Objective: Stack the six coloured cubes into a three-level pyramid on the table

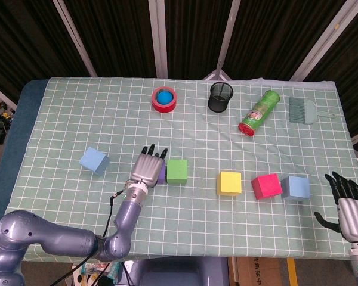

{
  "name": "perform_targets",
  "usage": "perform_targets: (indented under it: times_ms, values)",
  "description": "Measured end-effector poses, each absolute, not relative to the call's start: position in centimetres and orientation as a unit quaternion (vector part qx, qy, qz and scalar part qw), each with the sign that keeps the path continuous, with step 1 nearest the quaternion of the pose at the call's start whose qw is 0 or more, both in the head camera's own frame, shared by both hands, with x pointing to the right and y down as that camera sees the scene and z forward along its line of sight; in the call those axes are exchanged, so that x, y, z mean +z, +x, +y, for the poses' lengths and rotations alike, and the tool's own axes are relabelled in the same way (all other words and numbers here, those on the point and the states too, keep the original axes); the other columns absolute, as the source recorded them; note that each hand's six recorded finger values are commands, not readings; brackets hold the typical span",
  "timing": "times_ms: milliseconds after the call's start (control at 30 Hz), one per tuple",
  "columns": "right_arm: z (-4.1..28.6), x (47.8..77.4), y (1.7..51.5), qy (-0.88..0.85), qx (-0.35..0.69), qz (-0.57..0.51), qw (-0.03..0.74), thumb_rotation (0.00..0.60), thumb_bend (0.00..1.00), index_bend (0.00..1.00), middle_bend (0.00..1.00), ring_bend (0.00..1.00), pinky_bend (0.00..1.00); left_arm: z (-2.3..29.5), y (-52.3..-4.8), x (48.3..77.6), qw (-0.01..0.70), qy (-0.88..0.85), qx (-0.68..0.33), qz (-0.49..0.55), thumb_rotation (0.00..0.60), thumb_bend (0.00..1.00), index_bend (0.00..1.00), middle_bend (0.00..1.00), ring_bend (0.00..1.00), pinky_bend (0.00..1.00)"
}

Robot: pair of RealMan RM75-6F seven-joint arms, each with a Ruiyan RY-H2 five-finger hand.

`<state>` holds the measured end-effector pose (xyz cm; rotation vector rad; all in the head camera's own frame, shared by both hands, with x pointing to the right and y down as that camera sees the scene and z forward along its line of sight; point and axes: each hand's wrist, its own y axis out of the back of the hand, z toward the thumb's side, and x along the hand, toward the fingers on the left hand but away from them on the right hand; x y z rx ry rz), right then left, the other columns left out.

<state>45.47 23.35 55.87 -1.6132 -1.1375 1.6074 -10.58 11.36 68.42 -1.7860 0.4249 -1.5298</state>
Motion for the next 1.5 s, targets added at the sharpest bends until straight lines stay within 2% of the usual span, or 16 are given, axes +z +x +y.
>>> perform_targets:
  times_ms: [633,833,1200,1367,1500]
  values:
    - [23.4,55.8,45.5,-0.605,0.604,-0.428,0.294,0.600,0.27,0.00,0.00,0.00,0.00,11.3,-11.2,68.6,0.367,-0.692,-0.599,0.167,0.600,0.33,0.00,0.26,0.00,0.12]
    - [23.4,55.8,45.5,-0.605,0.604,-0.428,0.294,0.600,0.27,0.00,0.00,0.00,0.00,11.1,-11.5,68.6,0.367,-0.689,-0.602,0.168,0.600,0.22,0.00,0.24,0.00,0.12]
    - [23.4,55.8,45.4,-0.605,0.604,-0.427,0.295,0.600,0.27,0.00,0.00,0.00,0.00,10.7,-11.9,68.4,0.369,-0.687,-0.600,0.179,0.600,0.21,0.00,0.21,0.00,0.12]
    - [23.4,55.8,45.4,-0.605,0.604,-0.427,0.295,0.600,0.27,0.00,0.00,0.00,0.00,10.6,-12.1,68.4,0.367,-0.688,-0.599,0.185,0.600,0.13,0.00,0.18,0.00,0.12]
    - [23.4,55.8,45.4,-0.605,0.604,-0.427,0.295,0.600,0.27,0.00,0.00,0.00,0.00,10.6,-12.2,68.4,0.365,-0.688,-0.599,0.186,0.600,0.13,0.00,0.23,0.00,0.12]
